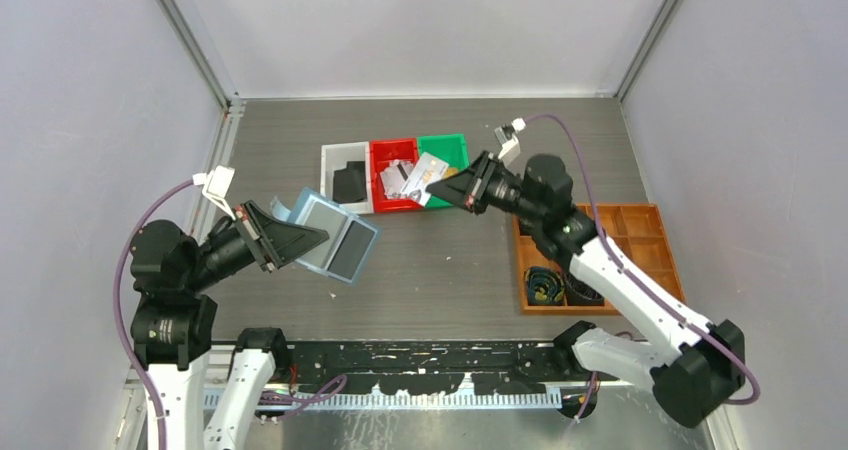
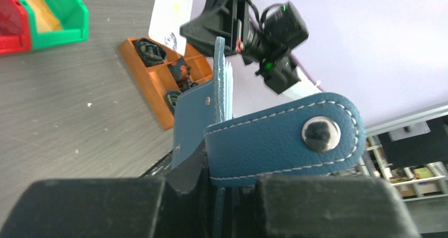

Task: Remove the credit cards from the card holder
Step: Remove the credit card from the card holder, then place the credit card in the storage box.

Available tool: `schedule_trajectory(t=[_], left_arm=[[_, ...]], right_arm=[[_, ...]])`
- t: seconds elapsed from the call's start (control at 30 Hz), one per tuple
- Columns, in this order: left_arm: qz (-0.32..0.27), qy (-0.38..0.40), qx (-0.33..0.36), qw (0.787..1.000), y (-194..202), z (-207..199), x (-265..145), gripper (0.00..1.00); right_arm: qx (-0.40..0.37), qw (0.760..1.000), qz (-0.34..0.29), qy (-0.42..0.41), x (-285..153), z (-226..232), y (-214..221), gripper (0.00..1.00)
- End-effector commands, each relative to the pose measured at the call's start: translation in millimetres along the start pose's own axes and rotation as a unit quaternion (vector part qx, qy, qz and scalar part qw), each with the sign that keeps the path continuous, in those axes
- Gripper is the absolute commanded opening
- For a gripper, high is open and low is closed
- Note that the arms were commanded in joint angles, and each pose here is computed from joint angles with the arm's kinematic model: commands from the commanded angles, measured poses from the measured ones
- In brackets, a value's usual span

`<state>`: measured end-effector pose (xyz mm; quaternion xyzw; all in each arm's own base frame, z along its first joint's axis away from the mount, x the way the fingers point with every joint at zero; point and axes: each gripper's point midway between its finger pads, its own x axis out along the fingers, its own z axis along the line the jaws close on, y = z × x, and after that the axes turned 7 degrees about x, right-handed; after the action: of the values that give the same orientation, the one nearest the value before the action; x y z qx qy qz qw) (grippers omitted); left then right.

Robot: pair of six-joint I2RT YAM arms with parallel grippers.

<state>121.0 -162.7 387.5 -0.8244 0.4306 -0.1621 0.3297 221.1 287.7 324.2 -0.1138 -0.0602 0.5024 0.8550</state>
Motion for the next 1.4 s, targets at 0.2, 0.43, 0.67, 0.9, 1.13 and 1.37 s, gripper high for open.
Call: schedule_trajectory(t=[0.2, 0.43, 0.67, 0.9, 1.13, 1.37], left_arm=[[-0.017, -0.011, 0.101, 0.995, -3.5, -9.6, -10.7, 0.0], [-0.014, -0.002, 0.108, 0.994, 0.6, -16.2, -14.4, 0.0], [-0.011, 0.005, 0.115, 0.993, 1.1, -20.0, -15.2, 0.0], [-0.004, 0.021, 0.119, 0.993, 1.8, -28.2, -16.2, 0.01], [-0.013, 0.018, 0.117, 0.993, -0.2, -27.7, -16.3, 0.03], [-0.016, 0.015, 0.114, 0.993, -0.5, -27.6, -16.6, 0.04]], right_arm=[[-0.09, 0.962, 0.104, 0.234, 59.4, -106.7, -50.3, 0.01], [-0.119, 0.946, 0.138, 0.267, 124.6, -148.7, -89.4, 0.01], [-0.121, 0.929, 0.161, 0.31, 155.6, -200.9, -101.8, 0.02], [-0.122, 0.919, 0.164, 0.337, 160.2, -225.0, -101.4, 0.12], [-0.153, 0.906, 0.149, 0.366, 159.2, -229.3, -101.4, 0.13], [-0.171, 0.901, 0.124, 0.38, 146.6, -221.4, -107.4, 0.25]])
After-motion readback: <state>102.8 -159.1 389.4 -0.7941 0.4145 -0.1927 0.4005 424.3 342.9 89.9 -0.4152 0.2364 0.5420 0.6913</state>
